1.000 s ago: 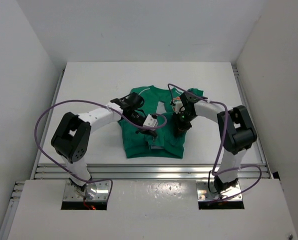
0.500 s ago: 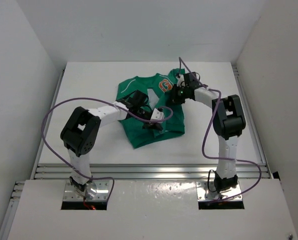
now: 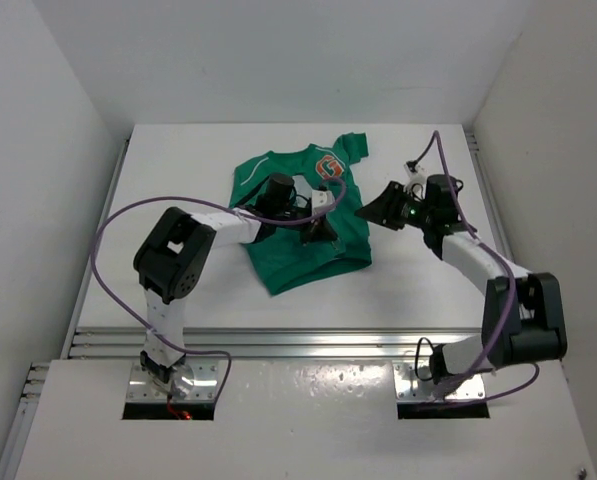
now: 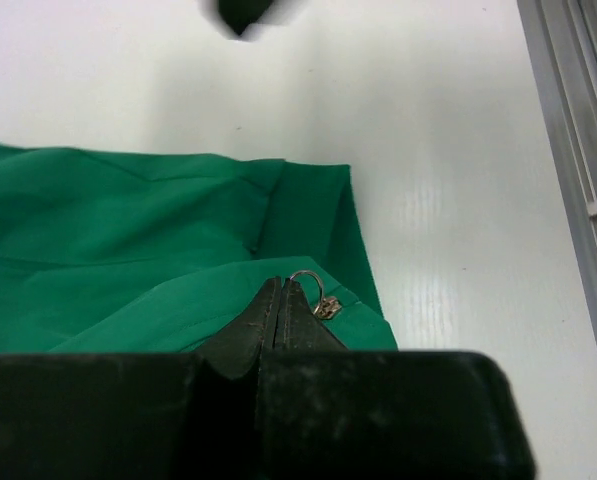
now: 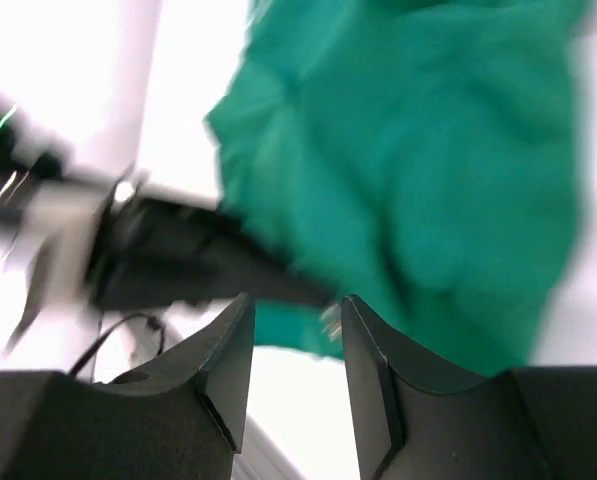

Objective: Zip up the jacket

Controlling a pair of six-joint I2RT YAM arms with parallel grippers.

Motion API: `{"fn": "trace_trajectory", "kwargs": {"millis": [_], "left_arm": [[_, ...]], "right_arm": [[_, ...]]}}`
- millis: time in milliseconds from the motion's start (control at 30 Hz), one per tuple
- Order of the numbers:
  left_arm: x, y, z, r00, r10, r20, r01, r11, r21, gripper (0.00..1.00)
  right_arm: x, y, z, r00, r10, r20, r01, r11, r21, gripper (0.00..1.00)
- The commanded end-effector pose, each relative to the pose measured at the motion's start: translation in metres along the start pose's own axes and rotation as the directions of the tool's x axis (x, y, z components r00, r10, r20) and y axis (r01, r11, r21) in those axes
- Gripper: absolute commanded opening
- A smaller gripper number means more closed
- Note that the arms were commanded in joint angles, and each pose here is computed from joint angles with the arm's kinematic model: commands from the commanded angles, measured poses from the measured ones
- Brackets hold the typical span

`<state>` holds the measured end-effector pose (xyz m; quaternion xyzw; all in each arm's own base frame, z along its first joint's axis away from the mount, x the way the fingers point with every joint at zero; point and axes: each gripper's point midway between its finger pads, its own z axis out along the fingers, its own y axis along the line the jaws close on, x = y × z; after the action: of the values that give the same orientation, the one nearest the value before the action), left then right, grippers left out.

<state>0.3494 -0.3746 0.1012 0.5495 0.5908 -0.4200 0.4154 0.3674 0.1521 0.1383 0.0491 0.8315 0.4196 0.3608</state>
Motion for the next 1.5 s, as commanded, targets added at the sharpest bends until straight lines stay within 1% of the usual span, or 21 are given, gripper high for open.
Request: {"fn": "trace_trajectory", "kwargs": {"millis": [0, 33, 167, 200, 267, 333, 433, 467, 500, 533, 667, 800, 833, 967, 1033, 1167, 1300, 1467], "left_arm": [[-0.013, 0.02, -0.007, 0.997, -0.042, 0.07, 0.047, 0.997, -0.064, 0.0], [-0.014, 0.026, -0.011, 0.996, -0.054, 0.075, 0.06, 0.995, -0.084, 0.0], [-0.011, 0.038, -0.021, 0.992, -0.098, 0.085, 0.106, 0.989, -0.104, 0.0], [-0.01, 0.039, -0.019, 0.988, -0.125, 0.087, 0.133, 0.986, -0.102, 0.0], [-0.007, 0.046, -0.025, 0.982, -0.162, 0.095, 0.172, 0.979, -0.108, 0.0], [-0.01, 0.05, -0.026, 0.977, -0.179, 0.113, 0.191, 0.976, -0.105, 0.0], [-0.01, 0.049, -0.026, 0.976, -0.188, 0.114, 0.2, 0.974, -0.104, 0.0], [-0.012, 0.05, -0.026, 0.975, -0.189, 0.12, 0.202, 0.974, -0.105, 0.0], [-0.014, 0.05, -0.026, 0.973, -0.192, 0.126, 0.205, 0.973, -0.105, 0.0], [-0.01, 0.048, -0.026, 0.97, -0.211, 0.123, 0.224, 0.969, -0.102, 0.0], [-0.017, 0.05, -0.026, 0.967, -0.207, 0.146, 0.223, 0.969, -0.103, 0.0], [-0.014, 0.05, -0.025, 0.965, -0.216, 0.147, 0.232, 0.967, -0.102, 0.0], [-0.019, 0.052, -0.025, 0.966, -0.207, 0.153, 0.224, 0.969, -0.103, 0.0], [-0.025, 0.055, -0.025, 0.968, -0.19, 0.163, 0.209, 0.972, -0.106, 0.0], [-0.02, 0.055, -0.024, 0.965, -0.207, 0.159, 0.225, 0.969, -0.103, 0.0], [-0.026, 0.057, -0.024, 0.967, -0.191, 0.169, 0.211, 0.972, -0.105, 0.0], [-0.02, 0.061, -0.026, 0.963, -0.211, 0.167, 0.231, 0.967, -0.111, 0.0], [-0.02, 0.06, -0.026, 0.963, -0.211, 0.167, 0.231, 0.967, -0.111, 0.0]], "right_arm": [[0.034, 0.026, -0.01, 0.998, -0.022, -0.053, 0.017, 0.995, -0.093, 0.4], [0.042, 0.035, -0.006, 0.998, -0.024, -0.061, 0.017, 0.993, -0.113, 0.4], [0.08, 0.034, -0.001, 0.993, 0.026, -0.113, -0.038, 0.994, -0.101, 0.4], [0.083, 0.034, 0.003, 0.994, 0.025, -0.105, -0.035, 0.995, -0.092, 0.4], [0.099, 0.023, 0.006, 0.985, 0.105, -0.138, -0.113, 0.992, -0.048, 0.4], [0.102, 0.012, 0.012, 0.979, 0.154, -0.133, -0.156, 0.988, -0.008, 0.4], [0.091, 0.012, 0.023, 0.983, 0.151, -0.101, -0.154, 0.988, -0.023, 0.43], [0.087, 0.014, 0.025, 0.981, 0.172, -0.094, -0.175, 0.984, -0.028, 0.44], [0.079, 0.016, 0.029, 0.982, 0.171, -0.075, -0.173, 0.984, -0.031, 0.47], [0.075, 0.016, 0.034, 0.981, 0.182, -0.072, -0.184, 0.982, -0.034, 0.48], [0.061, 0.026, 0.046, 0.977, 0.207, -0.058, -0.211, 0.975, -0.067, 0.51], [0.061, 0.036, 0.054, 0.975, 0.21, -0.072, -0.216, 0.971, -0.1, 0.5], [0.061, 0.036, 0.056, 0.975, 0.208, -0.076, -0.216, 0.971, -0.103, 0.47], [0.069, 0.036, 0.06, 0.964, 0.246, -0.098, -0.255, 0.963, -0.087, 0.45], [0.068, 0.035, 0.059, 0.961, 0.258, -0.099, -0.266, 0.961, -0.079, 0.42], [0.074, 0.036, 0.056, 0.954, 0.277, -0.118, -0.286, 0.956, -0.066, 0.42], [0.078, 0.043, 0.05, 0.949, 0.277, -0.151, -0.292, 0.952, -0.09, 0.42], [0.09, 0.043, 0.05, 0.941, 0.292, -0.174, -0.308, 0.948, -0.075, 0.42]]}}
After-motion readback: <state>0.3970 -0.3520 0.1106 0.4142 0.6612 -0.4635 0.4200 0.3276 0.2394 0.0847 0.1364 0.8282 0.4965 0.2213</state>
